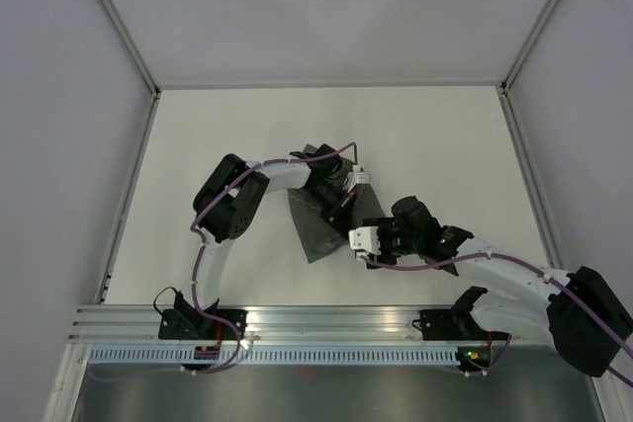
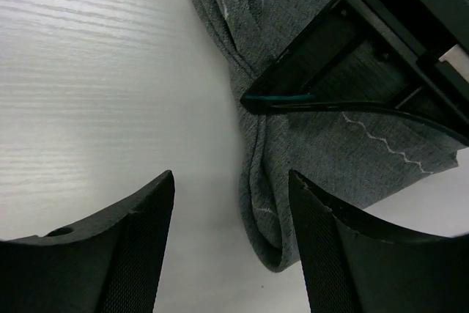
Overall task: Fold the napkin, place the utensils inside, and roll it up
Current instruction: Roll the napkin with the utensil
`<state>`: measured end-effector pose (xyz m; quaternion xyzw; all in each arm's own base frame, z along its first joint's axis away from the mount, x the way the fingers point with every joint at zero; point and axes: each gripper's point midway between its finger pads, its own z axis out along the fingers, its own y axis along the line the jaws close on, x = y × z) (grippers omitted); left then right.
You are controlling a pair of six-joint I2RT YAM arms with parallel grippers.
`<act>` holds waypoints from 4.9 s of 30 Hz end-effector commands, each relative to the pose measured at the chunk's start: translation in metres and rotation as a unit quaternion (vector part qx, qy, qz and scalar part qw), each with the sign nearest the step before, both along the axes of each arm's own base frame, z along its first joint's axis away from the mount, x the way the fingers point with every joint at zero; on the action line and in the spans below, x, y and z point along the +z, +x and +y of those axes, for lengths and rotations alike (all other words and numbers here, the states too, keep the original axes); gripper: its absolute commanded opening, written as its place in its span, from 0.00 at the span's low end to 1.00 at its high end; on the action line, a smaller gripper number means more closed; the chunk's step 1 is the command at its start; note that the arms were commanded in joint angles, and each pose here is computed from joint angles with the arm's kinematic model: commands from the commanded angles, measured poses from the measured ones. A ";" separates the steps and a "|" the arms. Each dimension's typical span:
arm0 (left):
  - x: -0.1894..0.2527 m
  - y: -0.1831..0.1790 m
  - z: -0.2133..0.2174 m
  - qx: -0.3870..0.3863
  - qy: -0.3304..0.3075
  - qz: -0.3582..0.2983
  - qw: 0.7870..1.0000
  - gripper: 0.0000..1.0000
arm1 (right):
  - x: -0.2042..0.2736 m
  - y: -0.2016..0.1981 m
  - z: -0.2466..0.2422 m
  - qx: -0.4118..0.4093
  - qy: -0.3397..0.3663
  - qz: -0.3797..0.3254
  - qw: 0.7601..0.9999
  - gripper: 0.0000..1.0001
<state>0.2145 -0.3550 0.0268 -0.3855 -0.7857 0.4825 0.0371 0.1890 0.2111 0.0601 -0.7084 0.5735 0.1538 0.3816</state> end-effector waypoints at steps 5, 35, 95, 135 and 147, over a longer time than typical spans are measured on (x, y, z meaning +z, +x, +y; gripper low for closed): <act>0.007 0.001 -0.005 -0.005 -0.022 0.018 1.000 0.02 | 0.019 0.035 0.028 -0.036 0.038 -0.109 0.993 0.70; 0.012 -0.003 0.000 -0.008 -0.027 0.039 0.999 0.02 | -0.052 0.026 0.026 0.002 -0.075 -0.158 0.985 0.46; 0.123 0.145 0.184 0.603 0.025 -0.227 0.765 0.66 | -0.053 0.006 0.037 0.038 -0.147 0.198 0.968 0.01; 0.142 0.028 0.067 0.239 -0.059 -0.670 0.700 0.76 | -0.095 0.064 0.022 -0.039 -0.194 0.477 0.856 0.00; 0.094 0.010 0.045 0.154 0.017 -0.727 0.669 0.75 | -0.117 0.066 0.006 -0.083 -0.233 0.492 0.835 0.00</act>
